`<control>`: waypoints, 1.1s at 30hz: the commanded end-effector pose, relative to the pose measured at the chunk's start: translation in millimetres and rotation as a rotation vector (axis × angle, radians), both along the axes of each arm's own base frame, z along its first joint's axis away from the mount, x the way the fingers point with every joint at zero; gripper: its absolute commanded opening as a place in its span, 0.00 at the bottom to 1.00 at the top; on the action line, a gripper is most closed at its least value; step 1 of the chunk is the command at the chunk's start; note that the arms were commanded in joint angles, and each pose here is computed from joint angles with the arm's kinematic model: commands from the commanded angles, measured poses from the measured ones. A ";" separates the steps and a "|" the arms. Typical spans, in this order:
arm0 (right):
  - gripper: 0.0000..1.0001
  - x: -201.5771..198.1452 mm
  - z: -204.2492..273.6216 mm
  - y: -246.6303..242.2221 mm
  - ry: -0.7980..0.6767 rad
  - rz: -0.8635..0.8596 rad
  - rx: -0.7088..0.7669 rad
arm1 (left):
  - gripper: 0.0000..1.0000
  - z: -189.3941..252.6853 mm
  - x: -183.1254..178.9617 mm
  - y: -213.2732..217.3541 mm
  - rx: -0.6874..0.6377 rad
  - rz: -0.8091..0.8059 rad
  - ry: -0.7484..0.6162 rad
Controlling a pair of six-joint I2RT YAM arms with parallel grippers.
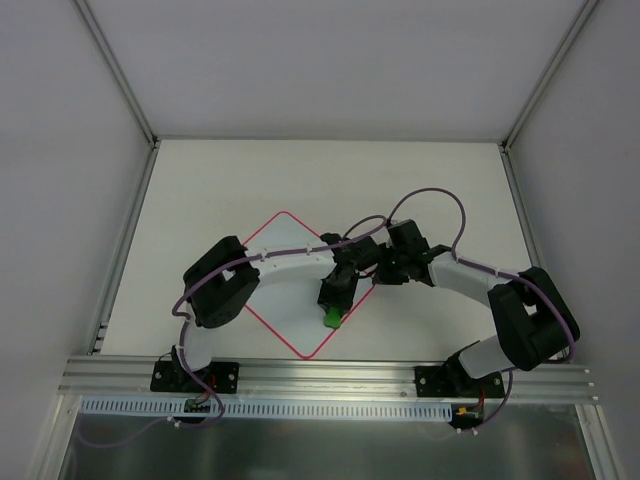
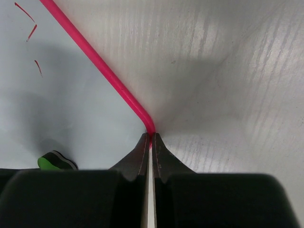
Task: Erase the whiteboard
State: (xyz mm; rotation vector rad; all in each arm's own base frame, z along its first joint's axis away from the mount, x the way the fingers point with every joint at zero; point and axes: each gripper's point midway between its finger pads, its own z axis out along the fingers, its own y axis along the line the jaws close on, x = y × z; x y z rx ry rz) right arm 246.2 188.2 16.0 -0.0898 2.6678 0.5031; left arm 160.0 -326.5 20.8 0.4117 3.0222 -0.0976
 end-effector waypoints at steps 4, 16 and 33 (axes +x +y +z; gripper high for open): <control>0.00 -18.0 -20.4 -19.2 0.071 -0.010 -0.098 | 0.00 -13.3 52.6 60.0 0.123 0.124 -0.031; 0.00 -16.6 -21.9 -16.9 0.077 0.004 -0.098 | 0.00 -9.4 197.5 100.8 0.120 0.145 -0.147; 0.00 -15.0 -19.7 -18.2 0.067 0.000 -0.104 | 0.00 -41.3 138.5 32.4 0.034 -0.061 0.008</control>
